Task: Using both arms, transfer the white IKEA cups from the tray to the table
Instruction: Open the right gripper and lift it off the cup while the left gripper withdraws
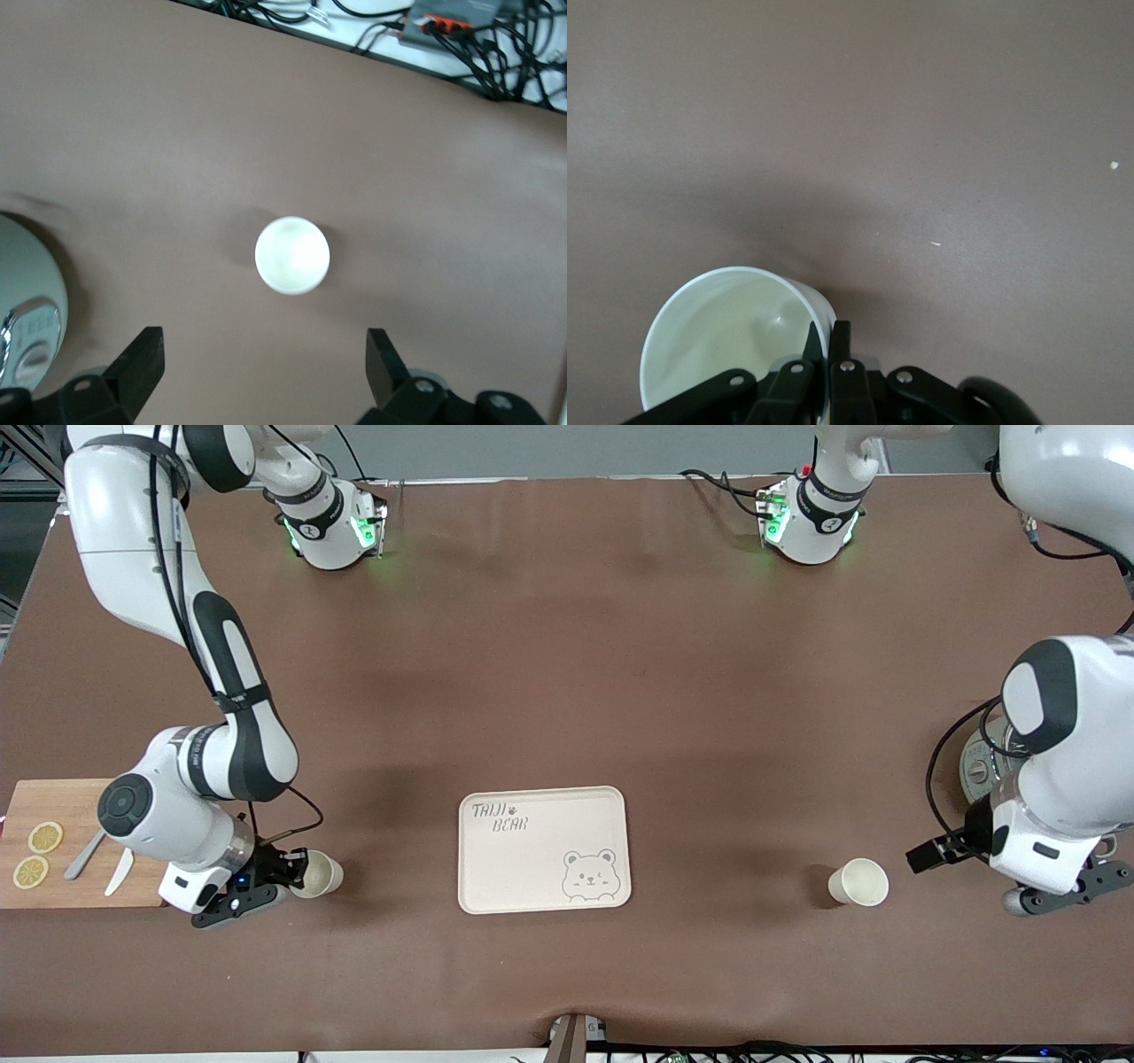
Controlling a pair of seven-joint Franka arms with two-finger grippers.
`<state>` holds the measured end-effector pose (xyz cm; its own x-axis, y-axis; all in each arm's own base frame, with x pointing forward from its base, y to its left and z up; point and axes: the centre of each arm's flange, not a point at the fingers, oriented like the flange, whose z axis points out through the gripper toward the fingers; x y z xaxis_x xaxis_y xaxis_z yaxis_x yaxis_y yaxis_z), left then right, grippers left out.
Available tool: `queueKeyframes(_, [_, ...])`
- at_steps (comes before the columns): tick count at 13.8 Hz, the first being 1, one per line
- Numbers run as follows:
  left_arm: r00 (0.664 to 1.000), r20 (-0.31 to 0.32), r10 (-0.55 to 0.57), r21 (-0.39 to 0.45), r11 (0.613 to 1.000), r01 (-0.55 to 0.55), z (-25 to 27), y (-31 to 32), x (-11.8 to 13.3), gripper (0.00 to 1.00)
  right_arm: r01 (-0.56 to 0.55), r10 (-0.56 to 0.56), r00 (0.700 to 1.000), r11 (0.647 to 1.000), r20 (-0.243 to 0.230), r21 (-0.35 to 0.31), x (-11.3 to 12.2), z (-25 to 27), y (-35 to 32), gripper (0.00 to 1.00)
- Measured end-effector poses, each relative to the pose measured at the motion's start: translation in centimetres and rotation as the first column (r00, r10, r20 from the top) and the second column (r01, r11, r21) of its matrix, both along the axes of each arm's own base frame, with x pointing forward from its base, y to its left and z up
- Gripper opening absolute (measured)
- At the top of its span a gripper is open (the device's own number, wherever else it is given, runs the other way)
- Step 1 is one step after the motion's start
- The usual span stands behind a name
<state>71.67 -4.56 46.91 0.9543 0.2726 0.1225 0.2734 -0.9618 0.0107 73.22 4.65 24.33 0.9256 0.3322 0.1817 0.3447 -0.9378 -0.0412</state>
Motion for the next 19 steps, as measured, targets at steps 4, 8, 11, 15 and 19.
queueKeyframes(4, [0.997, -0.028, -0.076, 0.001, 0.997, 0.076, 4.6, -0.5, -2.3, 1.0, 0.003, -0.003, 1.0, 1.0, 0.008, -0.003, 0.1, -1.3, -0.1, 0.04])
queueKeyframes(8, [0.987, -0.053, -0.152, 0.006, 0.988, 0.152, 8.8, -0.2, -4.8, 1.0, 0.003, -0.003, 1.0, 1.0, 0.008, -0.003, 0.1, -1.3, -0.1, 0.04])
queueKeyframes(11, [0.985, -0.06, -0.163, 0.006, 0.986, 0.164, 11.5, 0.5, -6.5, 1.0, 0.007, -0.007, 1.0, 1.0, 0.009, -0.004, 0.1, -1.3, -0.4, 0.31])
queueKeyframes(15, [0.984, -0.064, -0.166, 0.005, 0.986, 0.167, 14.3, 0.7, -8.5, 1.0, 0.014, -0.014, 1.0, 1.0, 0.018, -0.006, 0.4, -0.8, -0.9, 0.73])
queueKeyframes(19, [0.978, -0.061, -0.198, 0.006, 0.98, 0.199, 16.1, 0.9, -10.9, 1.0, -0.002, 0.003, 0.999, 1.0, -0.04, 0.006, 0.9, 2.0, -0.5, 1.0])
